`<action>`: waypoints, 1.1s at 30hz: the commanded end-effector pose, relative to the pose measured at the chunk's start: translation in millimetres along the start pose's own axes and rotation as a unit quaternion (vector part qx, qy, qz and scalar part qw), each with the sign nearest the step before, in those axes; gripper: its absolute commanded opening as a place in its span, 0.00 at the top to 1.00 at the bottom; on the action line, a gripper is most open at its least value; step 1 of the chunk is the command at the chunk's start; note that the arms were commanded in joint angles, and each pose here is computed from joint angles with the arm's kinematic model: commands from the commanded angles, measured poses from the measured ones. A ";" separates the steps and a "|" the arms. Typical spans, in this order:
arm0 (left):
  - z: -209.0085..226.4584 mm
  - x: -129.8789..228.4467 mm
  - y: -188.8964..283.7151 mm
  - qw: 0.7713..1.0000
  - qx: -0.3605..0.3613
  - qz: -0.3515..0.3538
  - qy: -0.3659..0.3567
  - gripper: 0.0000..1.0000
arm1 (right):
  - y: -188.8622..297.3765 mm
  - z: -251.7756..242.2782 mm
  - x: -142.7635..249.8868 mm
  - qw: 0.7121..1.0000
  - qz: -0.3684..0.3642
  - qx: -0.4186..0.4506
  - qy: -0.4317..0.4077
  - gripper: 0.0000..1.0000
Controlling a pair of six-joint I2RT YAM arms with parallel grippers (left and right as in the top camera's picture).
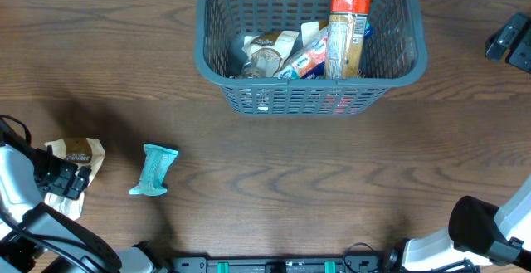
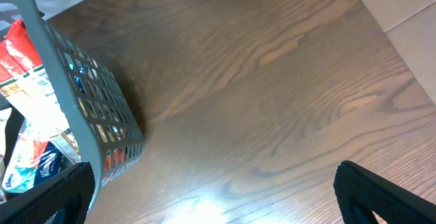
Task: Pack container
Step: 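Lower the left gripper and grasp the second Pantree rice bag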
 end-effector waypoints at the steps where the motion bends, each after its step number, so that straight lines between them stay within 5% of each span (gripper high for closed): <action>1: -2.2 -10.7 -7.9 0.999 0.003 -0.036 0.017 0.01 | -1.1 -2.4 1.2 1.000 0.004 0.005 0.008 0.01; 32: -0.5 -32.6 -61.6 0.989 -0.045 -0.140 -0.036 0.00 | -1.1 0.6 0.9 1.000 0.003 -0.005 0.008 0.01; 33: -2.0 -32.6 -61.8 0.988 -0.042 -0.140 -0.042 0.11 | -1.1 0.6 0.9 1.000 0.003 -0.005 0.008 0.01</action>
Point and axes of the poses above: each gripper's point midway between its finger pads, its own y axis back along the fingers, its own z axis along the line the jaws close on, x = y × z, the point moved 3 cm from there along y, back along the fingers, and after that the axes turned 15 degrees about y, right-handed, at the moved point
